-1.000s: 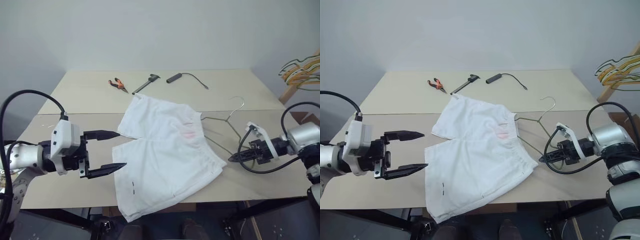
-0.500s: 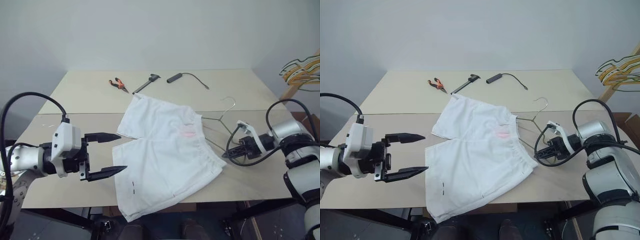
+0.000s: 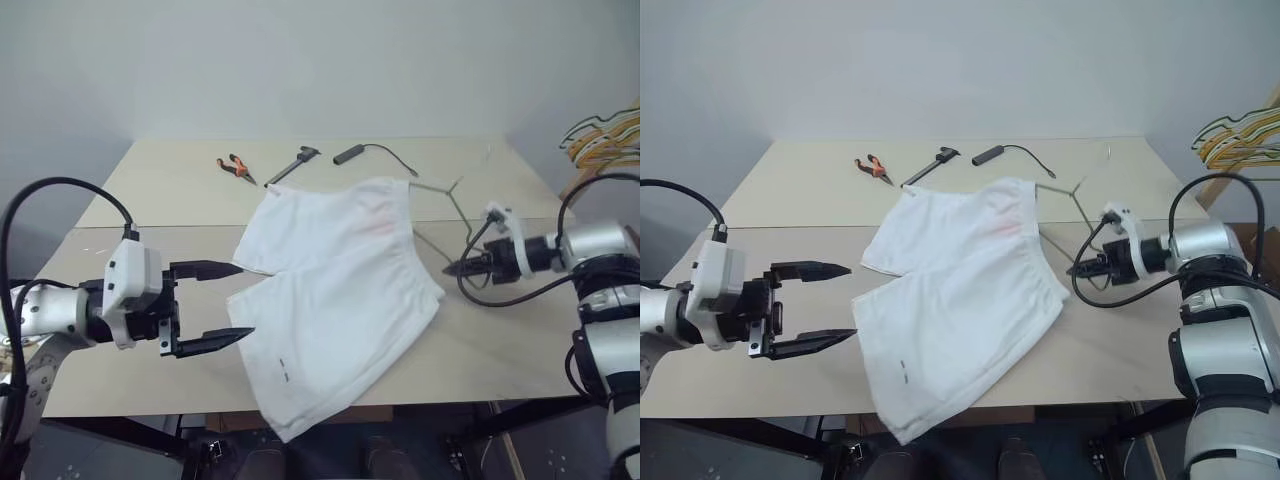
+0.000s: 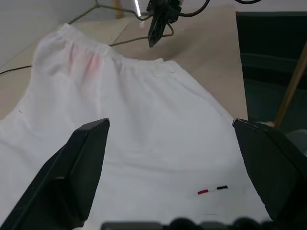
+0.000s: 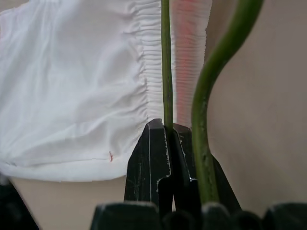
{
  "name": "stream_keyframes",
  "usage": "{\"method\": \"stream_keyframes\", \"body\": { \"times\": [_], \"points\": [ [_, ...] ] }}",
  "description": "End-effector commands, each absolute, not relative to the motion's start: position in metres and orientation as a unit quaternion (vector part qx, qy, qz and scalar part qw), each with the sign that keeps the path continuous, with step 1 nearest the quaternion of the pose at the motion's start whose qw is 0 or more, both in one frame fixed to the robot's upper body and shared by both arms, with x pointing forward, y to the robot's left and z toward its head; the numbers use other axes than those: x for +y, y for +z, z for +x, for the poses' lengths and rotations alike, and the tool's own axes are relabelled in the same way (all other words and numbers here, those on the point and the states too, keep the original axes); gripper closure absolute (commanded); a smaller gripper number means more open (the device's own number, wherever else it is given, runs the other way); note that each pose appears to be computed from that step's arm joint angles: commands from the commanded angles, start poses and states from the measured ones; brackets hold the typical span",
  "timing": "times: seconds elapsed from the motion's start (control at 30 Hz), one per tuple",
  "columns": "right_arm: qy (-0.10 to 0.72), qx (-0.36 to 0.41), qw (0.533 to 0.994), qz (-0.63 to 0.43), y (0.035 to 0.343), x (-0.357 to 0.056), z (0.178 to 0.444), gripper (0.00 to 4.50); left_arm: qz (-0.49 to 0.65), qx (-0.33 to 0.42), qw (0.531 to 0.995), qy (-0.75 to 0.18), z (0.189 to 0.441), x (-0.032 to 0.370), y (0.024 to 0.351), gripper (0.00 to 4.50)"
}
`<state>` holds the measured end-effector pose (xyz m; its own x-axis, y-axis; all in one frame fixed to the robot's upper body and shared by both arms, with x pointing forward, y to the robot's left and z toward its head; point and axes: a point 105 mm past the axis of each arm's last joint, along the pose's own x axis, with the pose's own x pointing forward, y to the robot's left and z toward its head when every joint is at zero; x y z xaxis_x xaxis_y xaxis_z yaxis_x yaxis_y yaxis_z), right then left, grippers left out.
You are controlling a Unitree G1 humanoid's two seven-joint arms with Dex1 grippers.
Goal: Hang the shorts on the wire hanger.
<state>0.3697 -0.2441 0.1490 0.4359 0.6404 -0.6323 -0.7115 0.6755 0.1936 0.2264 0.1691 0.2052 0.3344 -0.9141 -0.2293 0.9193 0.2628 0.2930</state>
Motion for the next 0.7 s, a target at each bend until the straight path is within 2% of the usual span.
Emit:
{"method": "stream_keyframes", "body": {
  "times": [0.03, 0.13, 0.27, 0.47, 0.6, 0.7],
  "points": [
    [0.417, 0.244, 0.853, -0.200, 0.189, -0.220, 0.374, 4.50, 0.214, -0.012, 0.785, -0.581, 0.237, 0.171, 0.214, 0.02],
    [0.439, 0.170, 0.822, -0.321, 0.212, -0.183, 0.361, 4.50, 0.250, -0.029, 0.780, -0.572, 0.258, 0.180, 0.229, 0.02],
    [0.472, 0.126, 0.793, -0.364, 0.225, -0.148, 0.340, 4.50, 0.292, -0.050, 0.773, -0.561, 0.280, 0.191, 0.250, 0.02],
    [0.508, 0.143, 0.754, -0.391, 0.224, -0.123, 0.312, 4.50, 0.349, -0.073, 0.743, -0.567, 0.309, 0.199, 0.279, 0.02],
    [0.507, 0.170, 0.751, -0.387, 0.224, -0.121, 0.308, 4.50, 0.363, -0.088, 0.715, -0.591, 0.325, 0.188, 0.290, 0.02],
    [0.504, 0.184, 0.751, -0.385, 0.225, -0.121, 0.308, 4.50, 0.380, -0.063, 0.681, -0.623, 0.330, 0.173, 0.282, 0.02]
  ]
}}
